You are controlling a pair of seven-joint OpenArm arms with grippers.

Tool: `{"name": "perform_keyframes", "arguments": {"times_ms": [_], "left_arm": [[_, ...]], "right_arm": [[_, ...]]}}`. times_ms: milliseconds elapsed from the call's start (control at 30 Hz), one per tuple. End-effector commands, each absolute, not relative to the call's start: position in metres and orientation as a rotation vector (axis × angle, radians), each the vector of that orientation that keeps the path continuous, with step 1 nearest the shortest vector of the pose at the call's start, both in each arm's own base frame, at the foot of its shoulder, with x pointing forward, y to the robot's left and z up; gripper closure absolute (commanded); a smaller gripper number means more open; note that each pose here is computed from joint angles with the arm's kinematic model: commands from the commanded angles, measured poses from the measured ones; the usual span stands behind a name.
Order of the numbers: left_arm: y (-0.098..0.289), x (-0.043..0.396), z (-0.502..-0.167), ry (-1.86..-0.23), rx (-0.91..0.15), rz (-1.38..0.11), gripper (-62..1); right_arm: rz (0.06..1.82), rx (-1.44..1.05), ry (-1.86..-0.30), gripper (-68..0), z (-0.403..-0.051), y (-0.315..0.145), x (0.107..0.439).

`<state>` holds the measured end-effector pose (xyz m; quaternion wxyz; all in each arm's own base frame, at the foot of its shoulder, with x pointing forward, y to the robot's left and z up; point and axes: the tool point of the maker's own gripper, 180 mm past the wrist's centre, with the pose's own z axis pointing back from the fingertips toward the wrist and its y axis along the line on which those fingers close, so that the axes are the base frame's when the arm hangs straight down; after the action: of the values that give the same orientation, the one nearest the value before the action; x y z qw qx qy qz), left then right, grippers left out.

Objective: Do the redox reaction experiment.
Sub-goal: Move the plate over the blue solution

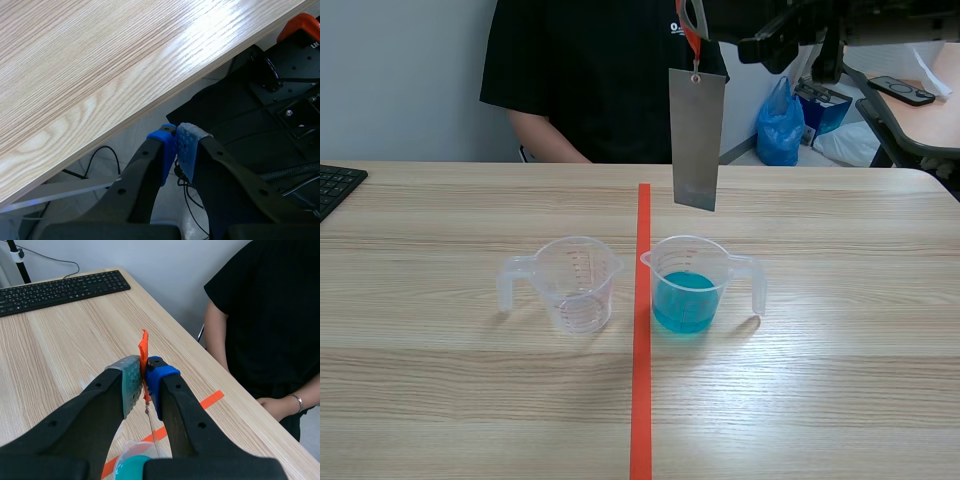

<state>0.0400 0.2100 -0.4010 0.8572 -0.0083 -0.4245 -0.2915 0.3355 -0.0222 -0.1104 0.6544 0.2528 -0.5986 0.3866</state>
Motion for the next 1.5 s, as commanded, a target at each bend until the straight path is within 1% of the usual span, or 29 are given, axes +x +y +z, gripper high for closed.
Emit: {"name": "perform_keyframes", "arguments": {"times_ms": [0, 133, 300, 433, 567, 733, 900, 1100, 1167, 1333, 1467], "left_arm": [[0.208, 0.044, -0.396, -0.917, -0.021, -0.612, -4.1], [0.208, 0.043, -0.395, -0.92, -0.023, -0.611, -4.0], [0.209, 0.043, -0.378, -0.999, -0.054, -0.567, -4.0], [0.227, 0.055, -0.368, -1.024, -0.051, -0.547, -4.0], [0.242, 0.073, -0.357, -1.047, -0.073, -0.541, -4.0], [0.255, 0.102, -0.344, -1.068, -0.138, -0.528, -4.0], [0.263, 0.138, -0.326, -1.106, -0.188, -0.547, -4.0], [0.266, 0.198, -0.291, -1.152, -0.287, -0.57, -4.0], [0.268, 0.22, -0.276, -1.172, -0.302, -0.571, -4.0], [0.259, 0.26, -0.233, -1.26, -0.392, -0.583, -4.0], [0.24, 0.277, -0.214, -1.307, -0.476, -0.605, -4.0]], "right_arm": [[0.89, 0.588, -1.387, -1.7, -0.1, -0.022, 0.335], [0.888, 0.599, -1.392, -1.7, -0.1, -0.025, 0.333], [0.885, 0.61, -1.376, -1.7, -0.106, -0.026, 0.33], [0.885, 0.61, -1.374, -1.7, -0.107, -0.026, 0.33], [0.885, 0.61, -1.371, -1.7, -0.108, -0.026, 0.33], [0.885, 0.61, -1.371, -1.7, -0.107, -0.026, 0.33], [0.885, 0.608, -1.363, -1.7, -0.109, -0.026, 0.329], [0.885, 0.611, -1.354, -1.7, -0.113, -0.026, 0.328], [0.886, 0.611, -1.354, -1.7, -0.112, -0.026, 0.328], [0.886, 0.61, -1.353, -1.7, -0.113, -0.026, 0.328], [0.886, 0.611, -1.353, -1.7, -0.113, -0.026, 0.328]]}}
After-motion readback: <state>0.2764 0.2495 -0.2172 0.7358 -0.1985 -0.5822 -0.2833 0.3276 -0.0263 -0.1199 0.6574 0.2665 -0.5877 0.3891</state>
